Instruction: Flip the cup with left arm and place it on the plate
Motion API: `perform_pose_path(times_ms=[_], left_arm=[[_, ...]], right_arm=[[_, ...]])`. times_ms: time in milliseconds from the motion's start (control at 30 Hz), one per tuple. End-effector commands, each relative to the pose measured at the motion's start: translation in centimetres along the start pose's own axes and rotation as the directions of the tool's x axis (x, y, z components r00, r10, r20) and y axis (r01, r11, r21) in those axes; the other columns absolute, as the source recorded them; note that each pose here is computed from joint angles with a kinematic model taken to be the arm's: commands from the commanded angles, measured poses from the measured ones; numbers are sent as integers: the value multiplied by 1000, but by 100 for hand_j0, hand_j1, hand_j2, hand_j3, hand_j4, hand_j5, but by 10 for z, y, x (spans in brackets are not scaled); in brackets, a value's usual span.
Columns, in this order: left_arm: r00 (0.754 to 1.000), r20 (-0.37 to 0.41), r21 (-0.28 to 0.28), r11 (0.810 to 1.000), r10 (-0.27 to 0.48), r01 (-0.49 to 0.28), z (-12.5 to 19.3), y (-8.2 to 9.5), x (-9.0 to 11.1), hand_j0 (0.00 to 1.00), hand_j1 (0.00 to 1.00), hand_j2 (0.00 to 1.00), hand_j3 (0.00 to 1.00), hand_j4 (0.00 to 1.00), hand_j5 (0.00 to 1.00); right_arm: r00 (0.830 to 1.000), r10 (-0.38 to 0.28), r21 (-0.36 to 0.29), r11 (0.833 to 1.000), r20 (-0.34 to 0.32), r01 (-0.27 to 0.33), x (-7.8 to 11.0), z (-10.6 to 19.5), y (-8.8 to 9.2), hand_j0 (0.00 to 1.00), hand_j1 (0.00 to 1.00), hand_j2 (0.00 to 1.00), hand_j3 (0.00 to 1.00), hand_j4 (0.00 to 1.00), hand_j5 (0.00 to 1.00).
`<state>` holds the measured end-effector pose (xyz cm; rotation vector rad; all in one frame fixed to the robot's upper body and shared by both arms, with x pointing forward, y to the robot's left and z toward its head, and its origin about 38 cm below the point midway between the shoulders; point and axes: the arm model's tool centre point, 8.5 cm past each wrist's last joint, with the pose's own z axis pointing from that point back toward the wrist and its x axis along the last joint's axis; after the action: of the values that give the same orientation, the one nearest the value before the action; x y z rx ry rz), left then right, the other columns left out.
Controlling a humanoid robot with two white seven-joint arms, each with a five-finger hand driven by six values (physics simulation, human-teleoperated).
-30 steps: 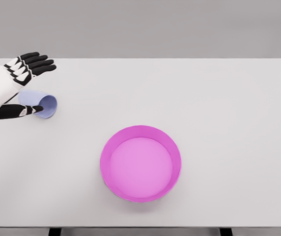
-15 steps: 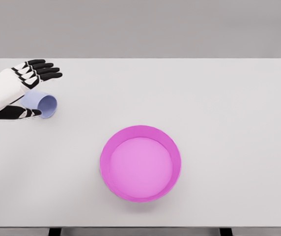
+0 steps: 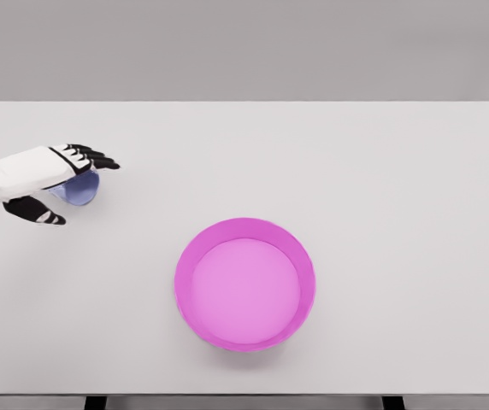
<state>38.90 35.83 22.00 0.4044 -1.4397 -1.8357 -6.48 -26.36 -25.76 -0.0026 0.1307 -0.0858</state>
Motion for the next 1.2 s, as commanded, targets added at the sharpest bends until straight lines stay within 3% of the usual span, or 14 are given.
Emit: perform_pose_path(times_ms=[0, 167, 267, 333, 400, 500, 900, 1167], left_arm=[[999, -17, -11, 999, 30, -30, 3, -3, -7, 100, 100, 100, 100, 100, 100], [997, -36, 25, 998, 65, -64, 6, 6, -16, 100, 100, 100, 100, 100, 100], [992, -83, 33, 995, 94, -91, 10, 3, -33, 100, 100, 100, 100, 100, 100], [979, -163, 35, 992, 124, -119, 14, 0, -47, 100, 100, 100, 100, 100, 100], [977, -173, 37, 992, 122, -117, 14, 2, -50, 100, 100, 100, 100, 100, 100], [972, -187, 45, 990, 141, -135, -5, 3, -65, 100, 100, 100, 100, 100, 100], [966, -200, 25, 986, 167, -165, -19, -12, -72, 100, 100, 100, 100, 100, 100], [967, -229, -31, 993, 106, -116, -24, -23, -76, 100, 100, 100, 100, 100, 100]], right_arm=[[1000, 0, 0, 1000, 0, 0, 0, 0, 0, 100, 100, 100, 100, 100, 100], [1000, 0, 0, 1000, 0, 0, 0, 0, 0, 100, 100, 100, 100, 100, 100], [1000, 0, 0, 1000, 0, 0, 0, 0, 0, 100, 100, 100, 100, 100, 100], [1000, 0, 0, 1000, -2, 0, -1, 0, 0, 100, 100, 100, 100, 100, 100], [1000, 0, 0, 1000, -2, 0, -1, 0, 0, 100, 100, 100, 100, 100, 100], [1000, 0, 0, 1000, 0, 0, 0, 0, 0, 100, 100, 100, 100, 100, 100], [1000, 0, 0, 1000, -2, 0, -1, 0, 0, 100, 100, 100, 100, 100, 100], [1000, 0, 0, 1000, -2, 0, -1, 0, 0, 100, 100, 100, 100, 100, 100]])
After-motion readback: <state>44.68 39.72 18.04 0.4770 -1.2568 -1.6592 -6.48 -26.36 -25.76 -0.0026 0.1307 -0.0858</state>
